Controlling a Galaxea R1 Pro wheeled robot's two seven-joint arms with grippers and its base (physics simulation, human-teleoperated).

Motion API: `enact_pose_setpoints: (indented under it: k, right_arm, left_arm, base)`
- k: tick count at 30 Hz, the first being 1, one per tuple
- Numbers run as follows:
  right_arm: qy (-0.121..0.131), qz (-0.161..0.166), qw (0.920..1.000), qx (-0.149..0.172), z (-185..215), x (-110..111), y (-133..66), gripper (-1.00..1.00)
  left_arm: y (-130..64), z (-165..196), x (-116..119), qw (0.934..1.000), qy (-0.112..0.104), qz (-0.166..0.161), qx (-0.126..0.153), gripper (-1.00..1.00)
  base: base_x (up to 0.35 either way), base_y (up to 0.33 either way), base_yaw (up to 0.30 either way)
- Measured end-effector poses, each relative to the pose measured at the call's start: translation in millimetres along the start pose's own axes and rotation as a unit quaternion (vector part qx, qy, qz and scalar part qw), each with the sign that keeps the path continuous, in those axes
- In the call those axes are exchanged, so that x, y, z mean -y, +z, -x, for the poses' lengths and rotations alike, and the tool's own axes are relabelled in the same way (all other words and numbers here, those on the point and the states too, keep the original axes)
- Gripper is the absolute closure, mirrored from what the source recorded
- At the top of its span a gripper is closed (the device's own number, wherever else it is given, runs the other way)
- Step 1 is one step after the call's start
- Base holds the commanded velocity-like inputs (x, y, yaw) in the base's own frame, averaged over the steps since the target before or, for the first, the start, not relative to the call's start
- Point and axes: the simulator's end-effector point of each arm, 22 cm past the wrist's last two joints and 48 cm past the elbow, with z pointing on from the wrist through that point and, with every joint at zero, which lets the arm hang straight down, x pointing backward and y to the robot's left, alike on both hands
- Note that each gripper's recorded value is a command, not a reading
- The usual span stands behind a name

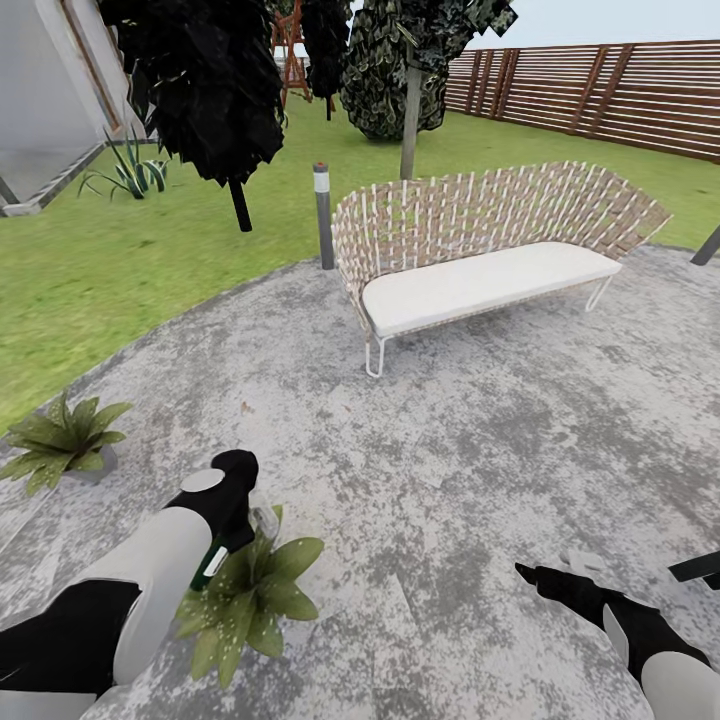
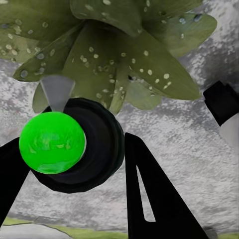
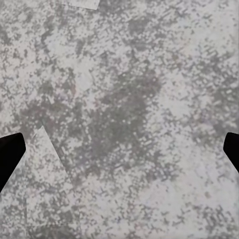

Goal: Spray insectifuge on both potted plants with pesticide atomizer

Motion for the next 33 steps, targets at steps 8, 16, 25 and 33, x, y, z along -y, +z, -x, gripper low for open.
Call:
enact_pose_setpoints:
  k: [8,16,25,33]
  right_arm:
    - [0.0,0.0,1.0,0.0,0,0,0.0,-1.0]
    - [0.0,-0.001,1.0,0.0,0,0,0.0,-1.0]
    - [0.0,-0.001,1.0,0.0,0,0,0.0,-1.0]
    - [0.0,0.0,1.0,0.0,0,0,0.1,-1.0]
  left_arm:
    - [-2.9,13,11,0.9999,0.012,-0.004,0.007,1.0]
    - [-2.1,12,11,0.9983,0.05,0.025,-0.018,1.0]
    - [-1.8,9,27,0.9979,0.059,-0.006,-0.026,1.0]
    - [7.5,1,37,0.9965,0.07,-0.017,-0.043,1.0]
  base:
    - [0.0,0.0,0.0]
    - [0.0,0.0,0.0]
    - [0.0,0.0,0.0]
    - [0.0,0.0,0.0]
